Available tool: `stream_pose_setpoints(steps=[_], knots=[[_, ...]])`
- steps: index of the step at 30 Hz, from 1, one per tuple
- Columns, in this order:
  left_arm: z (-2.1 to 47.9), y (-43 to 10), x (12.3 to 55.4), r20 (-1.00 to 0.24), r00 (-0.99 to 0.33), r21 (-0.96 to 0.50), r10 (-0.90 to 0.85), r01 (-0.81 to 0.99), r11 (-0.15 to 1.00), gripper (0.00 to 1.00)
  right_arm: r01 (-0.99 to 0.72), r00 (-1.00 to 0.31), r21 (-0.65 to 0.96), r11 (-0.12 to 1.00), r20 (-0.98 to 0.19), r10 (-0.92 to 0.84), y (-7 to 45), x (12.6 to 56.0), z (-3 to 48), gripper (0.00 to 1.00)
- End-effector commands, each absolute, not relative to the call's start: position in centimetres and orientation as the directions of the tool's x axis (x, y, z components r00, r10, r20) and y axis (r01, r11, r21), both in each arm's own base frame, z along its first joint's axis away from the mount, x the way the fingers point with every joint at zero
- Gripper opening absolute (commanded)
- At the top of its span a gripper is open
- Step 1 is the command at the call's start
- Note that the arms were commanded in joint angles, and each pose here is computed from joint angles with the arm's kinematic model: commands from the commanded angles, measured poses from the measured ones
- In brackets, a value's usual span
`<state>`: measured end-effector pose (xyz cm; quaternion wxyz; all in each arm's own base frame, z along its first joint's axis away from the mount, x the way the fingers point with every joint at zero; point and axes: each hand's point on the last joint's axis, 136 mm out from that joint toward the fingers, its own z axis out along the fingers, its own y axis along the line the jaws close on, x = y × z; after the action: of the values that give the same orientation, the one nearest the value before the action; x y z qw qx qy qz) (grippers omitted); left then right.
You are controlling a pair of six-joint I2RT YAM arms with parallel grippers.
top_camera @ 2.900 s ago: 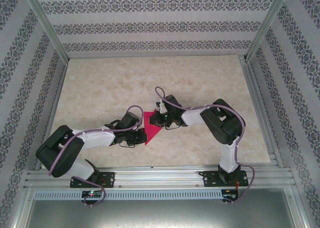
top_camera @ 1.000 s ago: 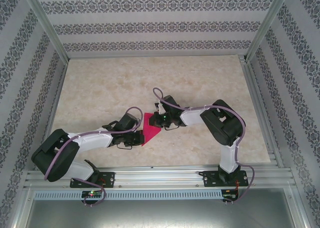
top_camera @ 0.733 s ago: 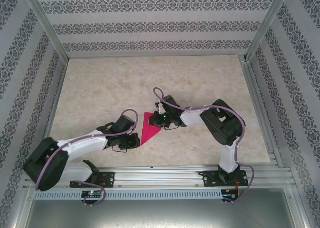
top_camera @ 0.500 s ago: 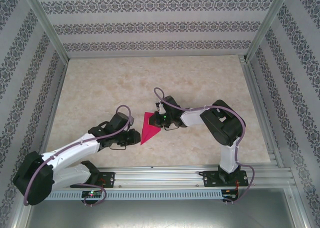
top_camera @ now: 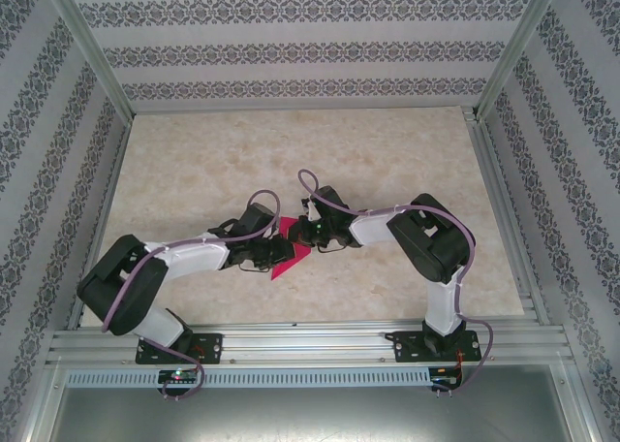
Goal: Fold a paper plane with a square sheet of paper (pick it up from the middle)
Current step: Fourth fold the wing at the center of the table.
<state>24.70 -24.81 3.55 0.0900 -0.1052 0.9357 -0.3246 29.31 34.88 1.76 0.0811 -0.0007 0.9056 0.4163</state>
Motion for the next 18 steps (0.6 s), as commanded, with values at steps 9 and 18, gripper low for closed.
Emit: stream_pose_setpoints(steps=[9,18], knots=[[-1.5,-21.6,21.2,0.016,-0.947,-0.548,-0.322,-0.278,0.789,0.18,0.006,-0.994,0.655,0.756,-0.079,0.076,32.7,27.2,-3.0,0.06],[-1.4,-20.9,18.7,0.065,-0.949,-0.562,-0.310,-0.291,0.774,0.19,0.009,-0.994,0.636,0.772,-0.077,0.075,32.2,27.2,-3.4,0.06]])
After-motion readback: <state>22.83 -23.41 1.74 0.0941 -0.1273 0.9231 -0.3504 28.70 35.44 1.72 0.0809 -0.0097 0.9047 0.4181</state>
